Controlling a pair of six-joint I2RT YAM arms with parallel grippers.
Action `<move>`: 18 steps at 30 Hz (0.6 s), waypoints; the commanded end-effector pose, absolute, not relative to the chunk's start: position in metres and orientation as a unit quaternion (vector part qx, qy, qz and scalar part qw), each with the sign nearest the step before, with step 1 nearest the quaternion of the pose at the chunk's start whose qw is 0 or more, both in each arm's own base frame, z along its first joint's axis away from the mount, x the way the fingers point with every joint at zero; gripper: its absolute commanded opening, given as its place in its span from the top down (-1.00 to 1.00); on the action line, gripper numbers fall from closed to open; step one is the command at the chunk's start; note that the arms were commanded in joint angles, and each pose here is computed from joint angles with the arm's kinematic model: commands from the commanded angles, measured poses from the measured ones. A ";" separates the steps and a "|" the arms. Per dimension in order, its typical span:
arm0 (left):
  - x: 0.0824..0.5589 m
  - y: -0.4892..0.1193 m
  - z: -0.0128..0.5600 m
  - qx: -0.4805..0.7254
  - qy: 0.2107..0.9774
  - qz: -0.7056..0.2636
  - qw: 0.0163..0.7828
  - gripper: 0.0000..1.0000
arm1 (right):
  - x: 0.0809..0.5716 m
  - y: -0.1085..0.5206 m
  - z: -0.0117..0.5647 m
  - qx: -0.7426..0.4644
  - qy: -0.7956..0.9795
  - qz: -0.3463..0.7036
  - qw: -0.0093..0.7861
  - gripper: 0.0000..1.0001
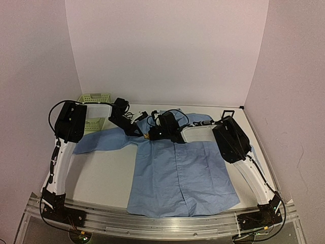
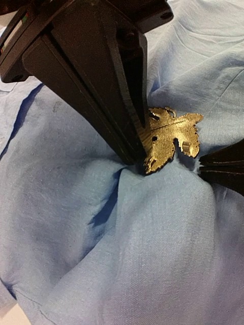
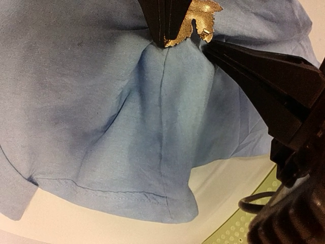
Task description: Pin the brooch onto the clothing
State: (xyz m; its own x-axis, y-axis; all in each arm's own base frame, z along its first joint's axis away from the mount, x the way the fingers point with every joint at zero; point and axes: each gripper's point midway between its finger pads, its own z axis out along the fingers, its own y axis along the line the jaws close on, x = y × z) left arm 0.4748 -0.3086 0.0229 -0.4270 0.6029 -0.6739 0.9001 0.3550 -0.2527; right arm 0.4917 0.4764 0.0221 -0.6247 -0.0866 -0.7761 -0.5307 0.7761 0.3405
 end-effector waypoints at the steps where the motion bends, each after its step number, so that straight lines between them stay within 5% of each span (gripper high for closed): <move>1: 0.470 -0.314 0.031 0.452 0.792 -0.345 0.223 1.00 | 0.474 0.479 0.007 -0.201 0.868 0.255 0.376 1.00; 18: 0.475 -0.301 0.044 0.373 0.817 -0.401 0.178 0.96 | 0.471 0.476 0.015 -0.197 0.855 0.278 0.392 1.00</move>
